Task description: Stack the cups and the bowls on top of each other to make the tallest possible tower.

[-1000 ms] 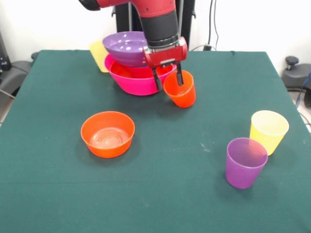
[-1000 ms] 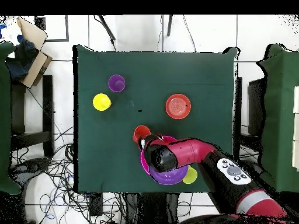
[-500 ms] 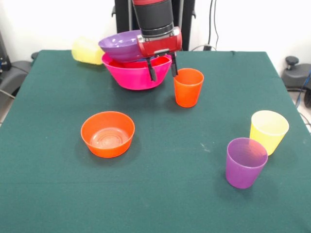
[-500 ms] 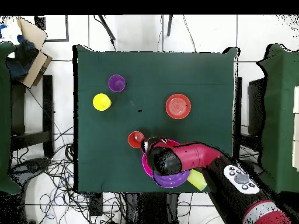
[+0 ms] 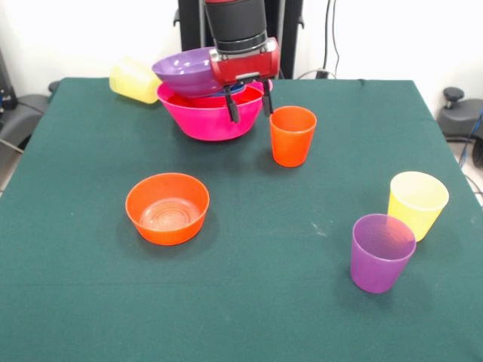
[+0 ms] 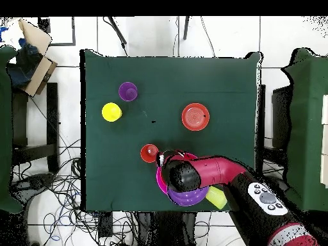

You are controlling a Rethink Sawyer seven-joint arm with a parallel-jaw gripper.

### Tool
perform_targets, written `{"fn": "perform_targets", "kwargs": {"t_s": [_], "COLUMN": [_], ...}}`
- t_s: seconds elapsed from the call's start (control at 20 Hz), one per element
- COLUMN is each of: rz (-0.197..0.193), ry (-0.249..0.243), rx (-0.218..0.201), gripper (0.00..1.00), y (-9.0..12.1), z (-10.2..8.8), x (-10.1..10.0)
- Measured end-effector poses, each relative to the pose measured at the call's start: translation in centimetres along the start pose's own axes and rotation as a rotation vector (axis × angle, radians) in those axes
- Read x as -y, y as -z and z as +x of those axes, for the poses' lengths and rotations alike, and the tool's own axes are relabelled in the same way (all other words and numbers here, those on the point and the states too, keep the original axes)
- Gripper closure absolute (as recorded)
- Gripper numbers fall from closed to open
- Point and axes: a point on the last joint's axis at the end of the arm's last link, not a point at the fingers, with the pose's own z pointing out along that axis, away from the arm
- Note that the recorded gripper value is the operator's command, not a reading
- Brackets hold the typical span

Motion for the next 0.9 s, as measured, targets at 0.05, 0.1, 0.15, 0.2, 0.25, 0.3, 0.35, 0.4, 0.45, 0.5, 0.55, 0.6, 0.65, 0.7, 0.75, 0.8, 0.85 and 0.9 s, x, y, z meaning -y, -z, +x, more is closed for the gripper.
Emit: {"fn": "perform_targets", "kwargs": {"t_s": [0.05, 0.1, 0.15, 0.2, 0.25, 0.3, 0.35, 0.4, 0.45, 0.5, 0.55, 0.6, 0.65, 0.7, 0.75, 0.8, 0.85, 0.9], "rz": [0.000, 0.001, 0.001, 0.001, 0.001, 0.001, 0.001, 0.002, 0.004, 0.006, 0.009, 0.012, 0.015, 0.018, 0.021, 0.027, 0.029, 0.030], "ry": [0.000, -0.001, -0.001, -0.001, -0.001, -0.001, 0.000, 0.002, 0.007, 0.012, 0.017, 0.026, 0.035, 0.044, 0.054, 0.071, 0.076, 0.081], "rx": [-0.001, -0.001, -0.001, -0.001, -0.001, -0.001, -0.001, -0.001, 0.000, 0.000, 0.001, 0.001, 0.002, 0.002, 0.002, 0.001, 0.001, 0.001], "gripper": [0.00, 0.00, 0.00, 0.00, 0.00, 0.00, 0.00, 0.00, 0.00, 0.00, 0.00, 0.00, 0.00, 0.00, 0.00, 0.00, 0.00, 0.00], "y": [0.0, 0.0, 0.0, 0.0, 0.0, 0.0, 0.0, 0.0, -0.1, -0.3, -0.5, -0.7, -1.0, -1.2, -1.4, -1.9, -2.1, -2.3], "z": [0.0, 0.0, 0.0, 0.0, 0.0, 0.0, -0.1, -0.1, -0.4, -0.7, -1.0, -1.6, -2.1, -2.6, -3.3, -4.5, -5.0, -5.4], "x": [0.0, 0.0, 0.0, 0.0, 0.0, 0.0, 0.0, 0.0, -0.2, -0.3, -0.5, -0.9, -1.2, -1.5, -2.0, -2.8, -3.1, -3.5]}}
